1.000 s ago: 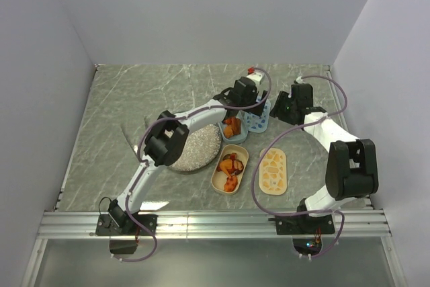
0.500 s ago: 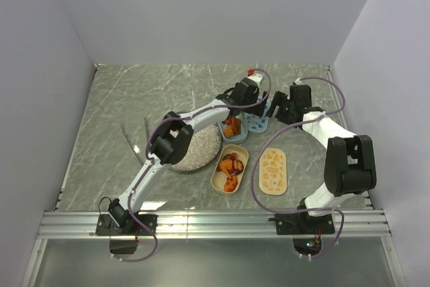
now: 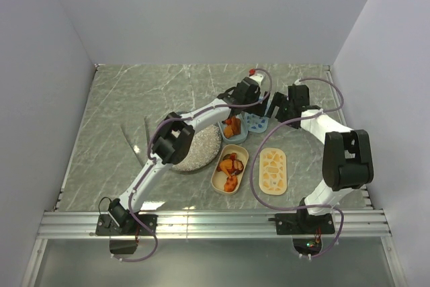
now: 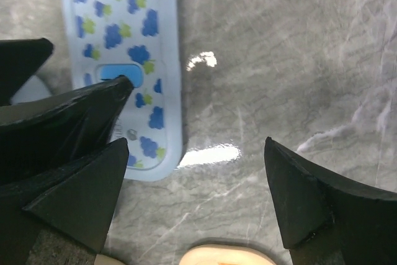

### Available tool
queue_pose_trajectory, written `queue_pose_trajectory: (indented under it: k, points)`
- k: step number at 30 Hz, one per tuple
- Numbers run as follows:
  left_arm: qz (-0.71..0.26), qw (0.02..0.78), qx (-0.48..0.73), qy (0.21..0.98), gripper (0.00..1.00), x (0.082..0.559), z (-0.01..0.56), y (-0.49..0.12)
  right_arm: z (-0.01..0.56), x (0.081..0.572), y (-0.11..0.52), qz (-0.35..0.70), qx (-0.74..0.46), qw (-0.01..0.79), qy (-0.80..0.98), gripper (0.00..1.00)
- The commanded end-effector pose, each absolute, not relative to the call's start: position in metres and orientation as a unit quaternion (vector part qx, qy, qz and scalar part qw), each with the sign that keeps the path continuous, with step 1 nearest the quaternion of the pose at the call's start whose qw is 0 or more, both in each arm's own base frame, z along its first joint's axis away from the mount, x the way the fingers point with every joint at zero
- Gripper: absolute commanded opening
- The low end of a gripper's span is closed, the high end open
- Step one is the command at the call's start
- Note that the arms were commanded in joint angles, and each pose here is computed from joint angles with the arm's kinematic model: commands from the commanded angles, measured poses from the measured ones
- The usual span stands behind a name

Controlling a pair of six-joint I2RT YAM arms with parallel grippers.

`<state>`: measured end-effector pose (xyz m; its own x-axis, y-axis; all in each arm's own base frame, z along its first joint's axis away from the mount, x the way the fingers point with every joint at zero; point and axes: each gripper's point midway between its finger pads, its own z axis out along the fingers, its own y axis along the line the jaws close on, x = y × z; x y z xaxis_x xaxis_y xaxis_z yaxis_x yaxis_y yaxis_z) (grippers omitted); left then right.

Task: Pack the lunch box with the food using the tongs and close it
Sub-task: Pick up the lid of the lunch box with the left arm

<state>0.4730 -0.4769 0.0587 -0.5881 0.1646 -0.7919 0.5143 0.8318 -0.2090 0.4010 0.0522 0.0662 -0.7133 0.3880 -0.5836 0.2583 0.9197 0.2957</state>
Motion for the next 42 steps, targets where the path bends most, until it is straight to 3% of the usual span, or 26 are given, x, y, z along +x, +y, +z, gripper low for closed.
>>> queue_pose_trajectory:
  k: [1, 15, 25, 32, 42]
  points:
    - [-0.223, 0.379, 0.205, 0.875, 0.99, 0.462, 0.043, -0.484, 0.075, 0.41, 0.047, 0.085, 0.184, 0.347, 0.916, 0.97]
    - [-0.254, 0.362, 0.216, 0.871, 1.0, 0.427, 0.037, -0.51, 0.07, 0.409, 0.042, 0.07, 0.188, 0.34, 0.919, 0.98]
    - [-0.142, 0.452, 0.17, 0.864, 1.0, 0.476, 0.094, -0.47, 0.074, 0.406, 0.043, 0.076, 0.185, 0.345, 0.917, 0.98]
    - [-0.129, 0.386, 0.161, 0.899, 0.99, 0.486, 0.053, -0.433, 0.075, 0.405, 0.044, 0.079, 0.185, 0.348, 0.916, 0.98]
    - [-0.186, 0.382, 0.168, 0.89, 0.99, 0.487, 0.059, -0.458, 0.079, 0.401, 0.046, 0.085, 0.183, 0.356, 0.913, 0.98]
